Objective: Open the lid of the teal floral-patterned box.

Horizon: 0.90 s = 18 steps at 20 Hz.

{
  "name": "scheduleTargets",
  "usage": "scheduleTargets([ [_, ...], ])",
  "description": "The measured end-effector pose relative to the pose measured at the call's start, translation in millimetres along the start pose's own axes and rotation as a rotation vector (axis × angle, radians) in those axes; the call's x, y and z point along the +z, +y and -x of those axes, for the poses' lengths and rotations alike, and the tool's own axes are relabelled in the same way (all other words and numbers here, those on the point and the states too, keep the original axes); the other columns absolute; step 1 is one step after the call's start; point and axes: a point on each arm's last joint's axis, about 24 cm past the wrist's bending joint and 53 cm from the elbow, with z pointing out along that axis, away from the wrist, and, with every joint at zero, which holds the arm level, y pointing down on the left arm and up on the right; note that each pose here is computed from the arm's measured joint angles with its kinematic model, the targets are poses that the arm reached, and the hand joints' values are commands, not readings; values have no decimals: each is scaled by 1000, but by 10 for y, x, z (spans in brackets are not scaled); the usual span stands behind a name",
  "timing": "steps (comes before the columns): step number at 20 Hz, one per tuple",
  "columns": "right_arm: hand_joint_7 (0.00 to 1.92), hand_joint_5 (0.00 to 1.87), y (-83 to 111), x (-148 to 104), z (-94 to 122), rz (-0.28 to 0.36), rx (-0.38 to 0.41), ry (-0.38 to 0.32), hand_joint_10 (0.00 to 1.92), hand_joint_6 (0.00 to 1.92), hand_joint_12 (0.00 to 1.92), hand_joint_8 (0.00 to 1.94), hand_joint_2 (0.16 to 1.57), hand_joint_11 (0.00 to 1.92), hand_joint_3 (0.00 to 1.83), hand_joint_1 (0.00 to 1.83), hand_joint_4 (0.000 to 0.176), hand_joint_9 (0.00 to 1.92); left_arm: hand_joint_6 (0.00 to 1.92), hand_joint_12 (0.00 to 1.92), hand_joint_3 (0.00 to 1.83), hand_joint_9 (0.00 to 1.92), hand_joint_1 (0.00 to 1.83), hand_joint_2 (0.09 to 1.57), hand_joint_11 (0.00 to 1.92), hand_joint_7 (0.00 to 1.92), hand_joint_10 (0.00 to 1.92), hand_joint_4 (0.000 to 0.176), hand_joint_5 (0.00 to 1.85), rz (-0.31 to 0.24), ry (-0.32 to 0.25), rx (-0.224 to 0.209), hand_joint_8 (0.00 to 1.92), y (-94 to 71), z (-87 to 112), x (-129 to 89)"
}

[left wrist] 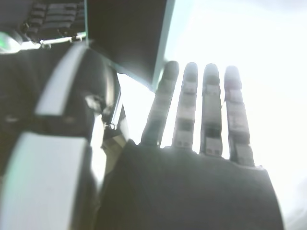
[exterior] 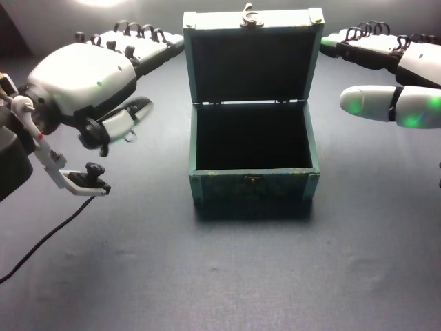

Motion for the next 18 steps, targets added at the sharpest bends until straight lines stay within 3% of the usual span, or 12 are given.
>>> scheduleTargets([
  [1, 95, 162, -10, 0, 0, -3, -3, 2, 5, 11, 18, 4, 1211, 52, 0, 0, 0, 41, 1, 288, 1, 89, 1030, 1530, 0, 107, 4, 0, 109, 2, -5, 7, 3, 8, 20, 3],
  [2, 102, 171, -14, 6, 20, -6, -6, -1, 8, 14, 21, 6, 1214, 58, 0, 0, 0, 48, 1, 284, 2, 96, 960, 1531, 4, 112, 4, 0, 111, 3, -10, 13, 3, 7, 37, 10],
  [3, 112, 178, -24, 4, 38, -9, -12, -2, 12, 13, 30, 9, 1239, 78, 6, 0, 0, 65, 3, 293, 0, 117, 694, 1511, 24, 130, 8, 0, 124, 6, -14, 15, 6, 11, 51, 13],
  [4, 115, 179, -42, 2, 50, -15, -14, -3, 14, 12, 33, 9, 1255, 85, 12, 0, 0, 72, 4, 291, 19, 114, 809, 1520, 14, 125, 3, 0, 119, 12, -21, 18, 4, 29, 73, 14],
  [9, 134, 181, -118, -14, 94, -46, -25, -4, 7, 7, 20, 7, 1273, 56, 13, 0, 0, 82, 0, 239, 18, 95, 576, 1537, 0, 103, 2, 0, 84, 55, -43, 15, 0, 164, 160, 8],
  [12, 121, 179, -120, -55, 190, -55, -41, -12, 0, 4, 13, 1, 1238, 40, 0, 0, 0, 66, 1, 257, 12, 111, 756, 1533, 8, 122, 2, 0, 95, 78, -57, 32, 1, 228, 256, -38],
  [14, 109, 151, -86, -127, 341, -64, -55, -41, 3, 0, 41, 0, 1247, 101, 0, 0, 0, 60, 2, 236, 48, 83, 1048, 1490, 5, 108, 3, 0, 114, 87, -89, 20, 3, 261, 343, -151],
  [16, 127, 163, 30, -187, 484, -45, -36, -104, 7, 5, 12, 10, 1270, 35, 9, 0, 0, 65, 3, 253, 89, 85, 788, 1513, 9, 100, 6, 0, 102, 90, -117, 13, 3, 248, 415, -377],
  [17, 131, 168, 152, -242, 486, -2, -20, -123, 8, 7, 14, 11, 1279, 38, 12, 0, 0, 69, 1, 175, 111, 65, 826, 1500, 1, 93, 1, 0, 90, 52, -155, 21, 1, 118, 493, -502],
  [18, 125, 167, 245, -275, 456, 34, -10, -126, 7, 6, 19, 7, 1266, 49, 5, 0, 0, 69, 1, 167, 112, 65, 753, 1514, 3, 87, 1, 0, 79, 24, -175, 28, 1, 24, 531, -575],
])
